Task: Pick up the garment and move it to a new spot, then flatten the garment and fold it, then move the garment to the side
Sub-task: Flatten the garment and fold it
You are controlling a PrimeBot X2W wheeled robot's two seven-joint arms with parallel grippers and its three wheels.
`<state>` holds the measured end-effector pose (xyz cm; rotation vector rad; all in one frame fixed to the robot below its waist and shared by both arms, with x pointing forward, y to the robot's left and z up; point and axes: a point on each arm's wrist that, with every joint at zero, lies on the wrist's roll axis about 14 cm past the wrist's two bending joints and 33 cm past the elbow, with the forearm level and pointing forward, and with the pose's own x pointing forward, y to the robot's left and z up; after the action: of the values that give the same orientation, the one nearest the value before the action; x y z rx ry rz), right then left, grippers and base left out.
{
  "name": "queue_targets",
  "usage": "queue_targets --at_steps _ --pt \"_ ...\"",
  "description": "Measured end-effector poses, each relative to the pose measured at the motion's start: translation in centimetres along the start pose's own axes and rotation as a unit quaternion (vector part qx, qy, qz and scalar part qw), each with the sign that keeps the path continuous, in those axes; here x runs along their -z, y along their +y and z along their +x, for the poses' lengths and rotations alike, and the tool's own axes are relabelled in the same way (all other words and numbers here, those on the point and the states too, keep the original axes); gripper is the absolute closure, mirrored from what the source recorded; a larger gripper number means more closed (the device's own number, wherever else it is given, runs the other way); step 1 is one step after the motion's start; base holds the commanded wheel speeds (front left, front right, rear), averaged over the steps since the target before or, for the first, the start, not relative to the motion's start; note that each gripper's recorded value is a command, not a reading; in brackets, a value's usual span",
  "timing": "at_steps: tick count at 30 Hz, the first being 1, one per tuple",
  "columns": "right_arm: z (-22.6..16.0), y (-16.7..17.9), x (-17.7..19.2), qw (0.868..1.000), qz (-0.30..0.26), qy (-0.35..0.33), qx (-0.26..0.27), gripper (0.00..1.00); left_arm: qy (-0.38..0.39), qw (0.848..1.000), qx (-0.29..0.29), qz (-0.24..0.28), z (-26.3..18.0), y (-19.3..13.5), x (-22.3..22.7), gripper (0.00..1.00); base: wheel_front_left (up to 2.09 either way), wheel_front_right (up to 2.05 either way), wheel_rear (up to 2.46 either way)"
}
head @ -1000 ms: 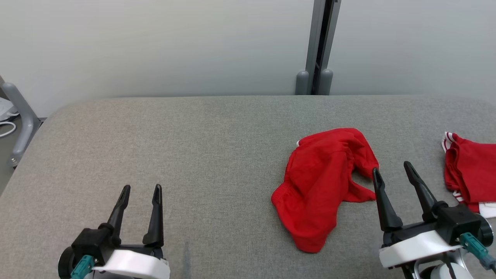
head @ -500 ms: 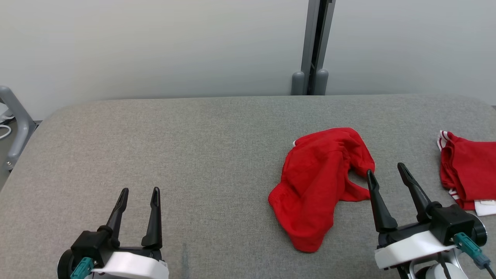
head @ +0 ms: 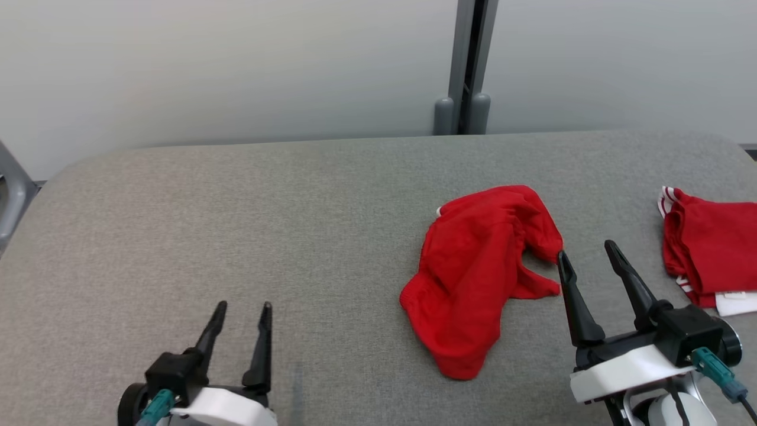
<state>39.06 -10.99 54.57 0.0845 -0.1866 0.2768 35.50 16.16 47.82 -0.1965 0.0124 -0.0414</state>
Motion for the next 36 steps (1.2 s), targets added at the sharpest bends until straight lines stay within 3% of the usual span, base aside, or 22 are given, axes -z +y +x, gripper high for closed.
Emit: queue_targets --at_steps 9,19,30,31,32,33,36 --pt "0.1 -2.8 0.6 0.999 -0.008 0.008 0.037 0.00 0.074 0.990 0.123 0.012 3.3 -7.0 3.7 0.00 0.00 0.00 0.00" --pt "-0.7 -6.4 1.9 0.996 -0.018 0.029 0.088 0.00 0.158 0.956 0.244 0.030 5.6 -14.5 7.9 0.00 0.00 0.00 0.00" --pt "-2.5 -9.3 2.4 0.989 -0.032 0.044 0.134 0.00 0.228 0.932 0.267 0.086 6.9 -16.5 12.5 0.00 0.00 0.00 0.00" --pt "-2.6 -9.4 2.4 0.989 -0.032 0.044 0.135 0.00 0.230 0.931 0.269 0.088 6.9 -16.6 12.6 0.05 0.00 0.00 0.00" --pt "-2.6 -9.5 2.3 0.989 -0.032 0.044 0.136 0.00 0.232 0.930 0.270 0.090 6.9 -16.6 12.7 0.92 0.00 0.00 0.00" --pt "-2.6 -9.5 2.3 0.989 -0.032 0.043 0.137 0.00 0.230 0.930 0.271 0.091 6.9 -16.6 12.7 1.00 0.00 0.00 0.00" --pt "-2.4 -9.4 2.1 0.990 -0.031 0.038 0.135 0.00 0.202 0.940 0.264 0.080 7.8 -16.4 11.4 1.00 0.00 0.00 0.00"
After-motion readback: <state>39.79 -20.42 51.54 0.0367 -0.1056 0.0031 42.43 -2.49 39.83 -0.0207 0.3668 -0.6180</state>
